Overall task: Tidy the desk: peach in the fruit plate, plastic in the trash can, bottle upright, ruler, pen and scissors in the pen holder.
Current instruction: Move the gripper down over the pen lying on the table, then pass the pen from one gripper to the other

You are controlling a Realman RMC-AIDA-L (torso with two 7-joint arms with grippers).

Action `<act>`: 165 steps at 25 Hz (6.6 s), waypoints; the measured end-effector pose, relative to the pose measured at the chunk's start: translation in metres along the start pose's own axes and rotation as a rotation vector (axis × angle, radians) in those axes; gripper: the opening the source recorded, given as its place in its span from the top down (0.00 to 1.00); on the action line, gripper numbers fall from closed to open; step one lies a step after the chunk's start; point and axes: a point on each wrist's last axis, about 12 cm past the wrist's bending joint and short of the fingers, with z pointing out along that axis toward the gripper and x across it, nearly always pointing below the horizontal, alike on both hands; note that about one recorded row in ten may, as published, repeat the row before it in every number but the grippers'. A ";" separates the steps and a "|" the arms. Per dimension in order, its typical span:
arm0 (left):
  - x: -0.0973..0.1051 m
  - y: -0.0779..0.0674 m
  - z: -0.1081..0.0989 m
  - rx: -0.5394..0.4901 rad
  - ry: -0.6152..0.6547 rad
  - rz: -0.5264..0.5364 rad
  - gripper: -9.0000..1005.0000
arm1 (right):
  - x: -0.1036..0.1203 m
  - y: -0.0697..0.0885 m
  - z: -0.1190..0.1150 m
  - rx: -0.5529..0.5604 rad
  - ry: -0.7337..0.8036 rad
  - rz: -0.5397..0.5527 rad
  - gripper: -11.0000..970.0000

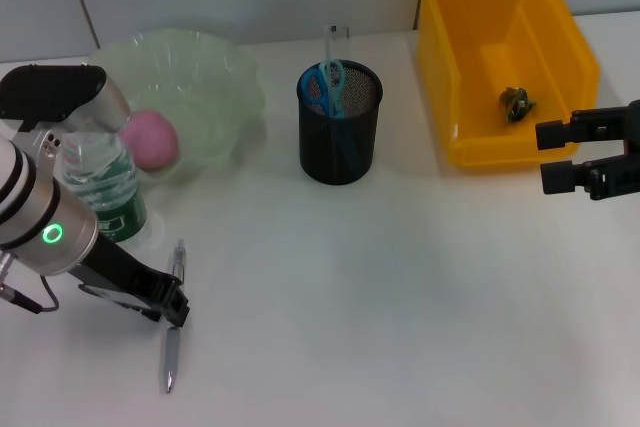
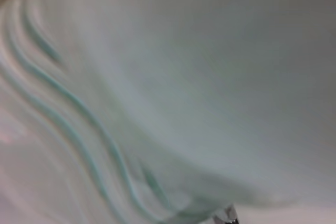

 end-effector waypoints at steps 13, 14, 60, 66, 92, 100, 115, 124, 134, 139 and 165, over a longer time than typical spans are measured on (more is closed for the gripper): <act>-0.001 -0.003 -0.003 0.019 -0.014 0.012 0.70 | 0.000 0.001 0.000 -0.005 0.001 0.000 0.14; -0.001 -0.003 -0.005 0.017 -0.023 0.015 0.70 | 0.000 0.001 0.000 -0.005 0.001 0.000 0.14; 0.015 -0.017 -0.002 0.023 0.000 0.068 0.70 | -0.008 -0.001 -0.002 0.010 0.010 0.013 0.14; 0.018 -0.017 0.000 0.019 0.006 0.073 0.70 | -0.006 -0.001 -0.003 0.013 0.011 0.017 0.14; 0.017 -0.022 0.005 0.018 0.008 0.093 0.65 | -0.008 0.000 -0.002 0.002 0.012 0.012 0.14; 0.016 -0.023 0.006 0.014 0.006 0.099 0.65 | -0.009 0.001 -0.005 0.010 0.015 0.011 0.14; 0.015 -0.023 0.006 0.012 0.006 0.107 0.65 | -0.008 0.001 -0.005 0.011 0.015 0.013 0.14; 0.017 -0.021 0.009 0.016 0.019 0.108 0.66 | -0.008 0.001 -0.005 0.011 0.015 0.014 0.14; 0.017 -0.024 0.012 0.013 0.027 0.128 0.66 | -0.008 0.001 -0.005 0.012 0.015 0.016 0.14; 0.016 -0.025 0.009 0.018 0.016 0.137 0.74 | -0.007 0.001 -0.006 0.013 0.015 0.019 0.14; -0.008 -0.037 -0.075 0.178 -0.330 0.241 0.86 | 0.000 0.002 -0.013 0.031 -0.001 0.032 0.14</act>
